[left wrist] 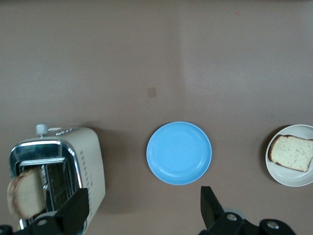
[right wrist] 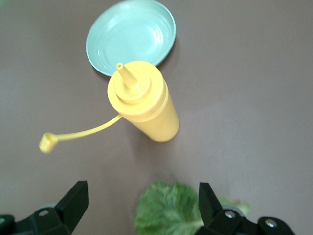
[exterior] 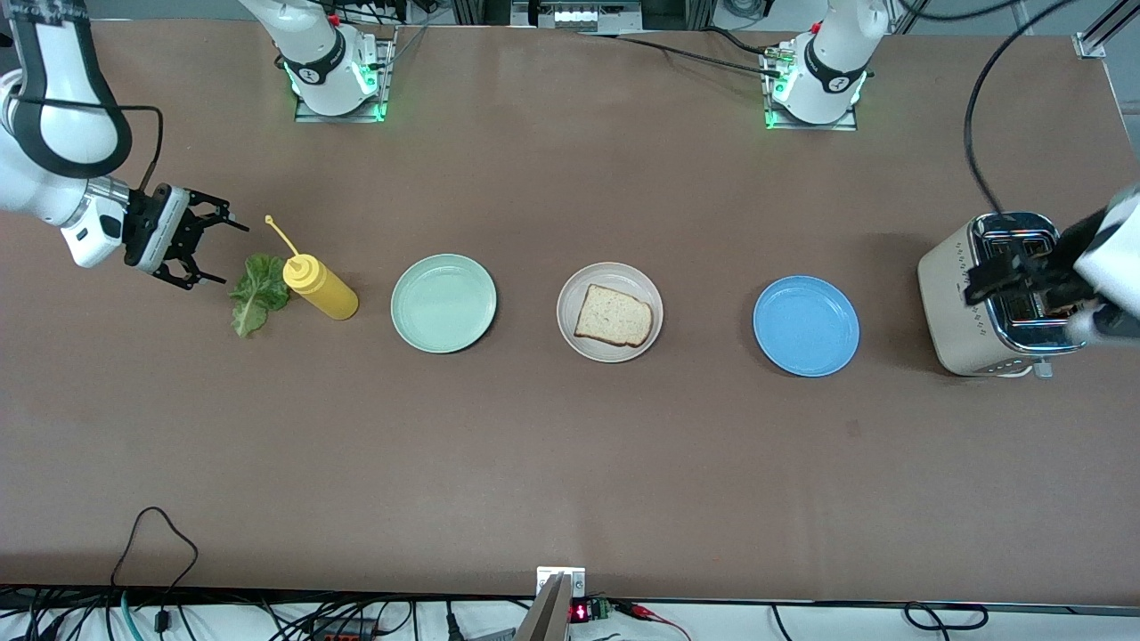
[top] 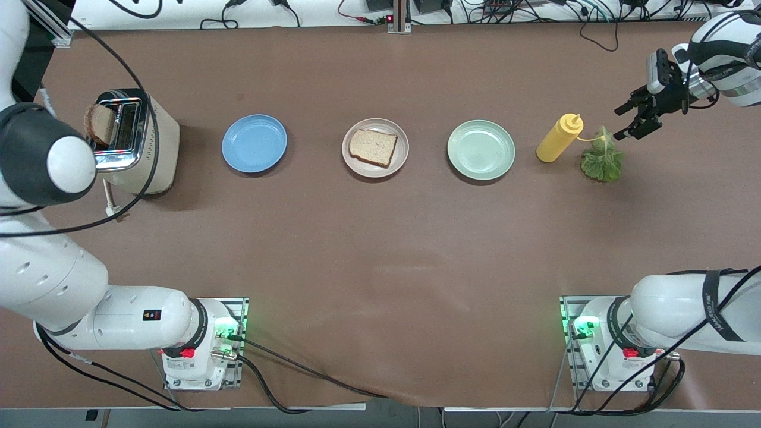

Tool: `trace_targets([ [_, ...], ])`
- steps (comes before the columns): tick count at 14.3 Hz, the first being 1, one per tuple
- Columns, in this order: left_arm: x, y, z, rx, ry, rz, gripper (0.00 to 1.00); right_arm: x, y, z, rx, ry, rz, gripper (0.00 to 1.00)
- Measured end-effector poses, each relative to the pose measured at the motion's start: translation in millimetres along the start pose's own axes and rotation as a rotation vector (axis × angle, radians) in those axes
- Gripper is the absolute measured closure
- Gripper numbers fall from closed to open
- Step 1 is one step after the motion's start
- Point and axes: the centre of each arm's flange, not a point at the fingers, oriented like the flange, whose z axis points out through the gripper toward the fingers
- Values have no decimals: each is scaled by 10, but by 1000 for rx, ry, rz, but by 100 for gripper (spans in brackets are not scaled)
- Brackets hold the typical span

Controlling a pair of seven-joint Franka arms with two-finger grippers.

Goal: Make sandwich in beige plate with both arms
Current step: 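Grasp the yellow squeeze bottle with the right gripper and lift it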

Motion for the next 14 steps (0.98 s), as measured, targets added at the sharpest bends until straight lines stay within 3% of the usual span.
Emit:
trace_targets([
  [6, -348, -124, 181, 3, 3, -31, 0, -579, 88, 589, 13, 191, -130, 0],
  [14, -465, -120, 224, 3, -8, -37, 0, -679, 101, 1103, -17, 340, -191, 0],
])
